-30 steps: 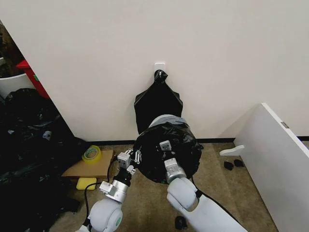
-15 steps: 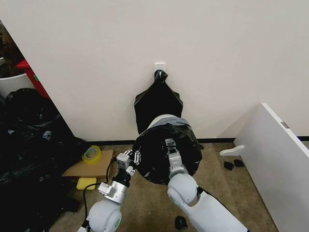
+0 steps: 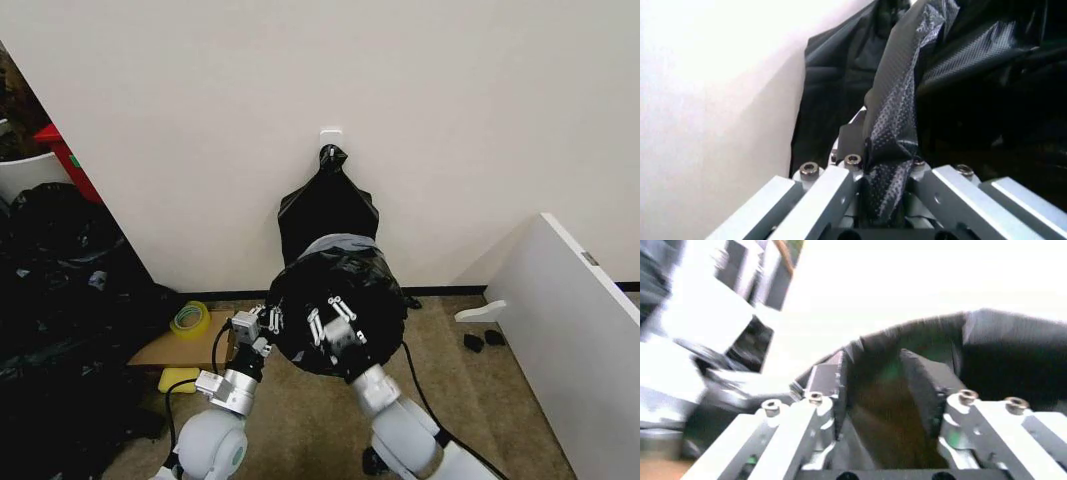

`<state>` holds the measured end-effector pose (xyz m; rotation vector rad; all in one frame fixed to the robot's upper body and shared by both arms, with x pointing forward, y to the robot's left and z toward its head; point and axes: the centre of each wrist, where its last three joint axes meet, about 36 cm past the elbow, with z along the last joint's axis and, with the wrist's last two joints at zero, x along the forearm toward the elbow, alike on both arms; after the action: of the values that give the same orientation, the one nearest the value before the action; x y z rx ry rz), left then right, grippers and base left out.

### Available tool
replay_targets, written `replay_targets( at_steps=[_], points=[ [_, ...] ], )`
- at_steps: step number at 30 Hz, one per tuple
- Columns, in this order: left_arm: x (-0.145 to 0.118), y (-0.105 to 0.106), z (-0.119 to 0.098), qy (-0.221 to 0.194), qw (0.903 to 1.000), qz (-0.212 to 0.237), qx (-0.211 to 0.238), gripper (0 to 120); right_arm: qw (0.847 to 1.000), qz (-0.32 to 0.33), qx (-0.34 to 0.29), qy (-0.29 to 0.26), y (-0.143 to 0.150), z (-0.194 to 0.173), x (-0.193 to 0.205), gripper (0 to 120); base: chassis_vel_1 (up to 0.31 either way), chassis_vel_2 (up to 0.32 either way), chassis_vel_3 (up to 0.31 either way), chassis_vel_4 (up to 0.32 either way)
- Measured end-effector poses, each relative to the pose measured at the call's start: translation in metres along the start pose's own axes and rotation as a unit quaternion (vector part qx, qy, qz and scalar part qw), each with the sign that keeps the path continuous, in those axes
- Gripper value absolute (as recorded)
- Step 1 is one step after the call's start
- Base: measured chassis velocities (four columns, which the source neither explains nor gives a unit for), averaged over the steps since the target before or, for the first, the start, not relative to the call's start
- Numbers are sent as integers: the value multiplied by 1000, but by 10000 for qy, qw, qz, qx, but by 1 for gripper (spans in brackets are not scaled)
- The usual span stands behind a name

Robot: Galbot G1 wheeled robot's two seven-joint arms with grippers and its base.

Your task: Place the garbage bag over the trash bin.

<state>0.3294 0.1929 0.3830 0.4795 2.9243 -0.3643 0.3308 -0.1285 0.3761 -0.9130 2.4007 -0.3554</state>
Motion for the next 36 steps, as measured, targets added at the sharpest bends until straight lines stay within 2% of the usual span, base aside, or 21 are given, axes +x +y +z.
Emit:
replay_targets(
  at_steps=[2,3,6,7,10,12,13,15,17,18,19,22,23,26,27,33,36],
  points=[
    [-1,-2,-7,187,9995,-115,228,0,9994,-92,25,-325,-3,-8,8,45,0,0,0,0],
    [-1,-2,-7,187,9995,-115,228,0,9994,-92,25,-325,-3,-8,8,45,0,0,0,0],
    [-5,-5,-18,488,9966,-315,590,0,9986,79,-32,-519,-5,-20,14,58,0,0,0,0],
    [-5,-5,-18,488,9966,-315,590,0,9986,79,-32,-519,-5,-20,14,58,0,0,0,0],
    [-7,-6,-27,788,9914,-539,895,0,9978,301,-27,-598,-9,-30,16,70,0,0,0,0],
    [-11,-8,-38,1250,9811,-788,1248,0,9955,678,30,-658,-17,-39,16,83,0,0,0,0],
    [-11,-8,-38,1250,9811,-788,1248,0,9955,678,30,-658,-17,-39,16,83,0,0,0,0],
    [-16,-9,-52,1885,9617,-1025,1704,0,9879,1374,214,-683,-31,-54,15,93,0,0,0,0],
    [-20,-9,-61,2463,9432,-1136,1916,0,9725,2226,413,-542,-41,-66,14,98,0,0,0,0],
    [-20,-9,-61,2463,9432,-1136,1916,0,9725,2226,413,-542,-41,-66,14,98,0,0,0,0],
    [-21,-11,-64,2990,9270,-1211,1915,0,9608,2713,415,-395,-43,-70,15,100,0,0,0,0],
    [-15,-22,-56,3781,9020,-1406,1540,0,9485,3132,396,-257,-38,-71,15,100,0,0,0,0],
    [-15,-22,-56,3781,9020,-1406,1540,0,9485,3132,396,-257,-38,-71,15,100,0,0,0,0],
    [-7,-25,-42,4008,8910,-1756,1213,1,9487,3135,370,-175,-28,-64,16,100,0,0,0,0],
    [-7,-25,-42,4008,8910,-1756,1213,1,9487,3135,370,-175,-28,-64,16,100,0,0,0,0],
    [0,-23,-27,4061,8834,-1979,1247,23,9488,3133,397,-92,-13,-59,20,100,0,0,0,0],
    [5,-25,-29,4017,8844,-2040,1221,34,9489,3125,427,-84,-11,-59,20,100,0,0,0,0]
  ],
)
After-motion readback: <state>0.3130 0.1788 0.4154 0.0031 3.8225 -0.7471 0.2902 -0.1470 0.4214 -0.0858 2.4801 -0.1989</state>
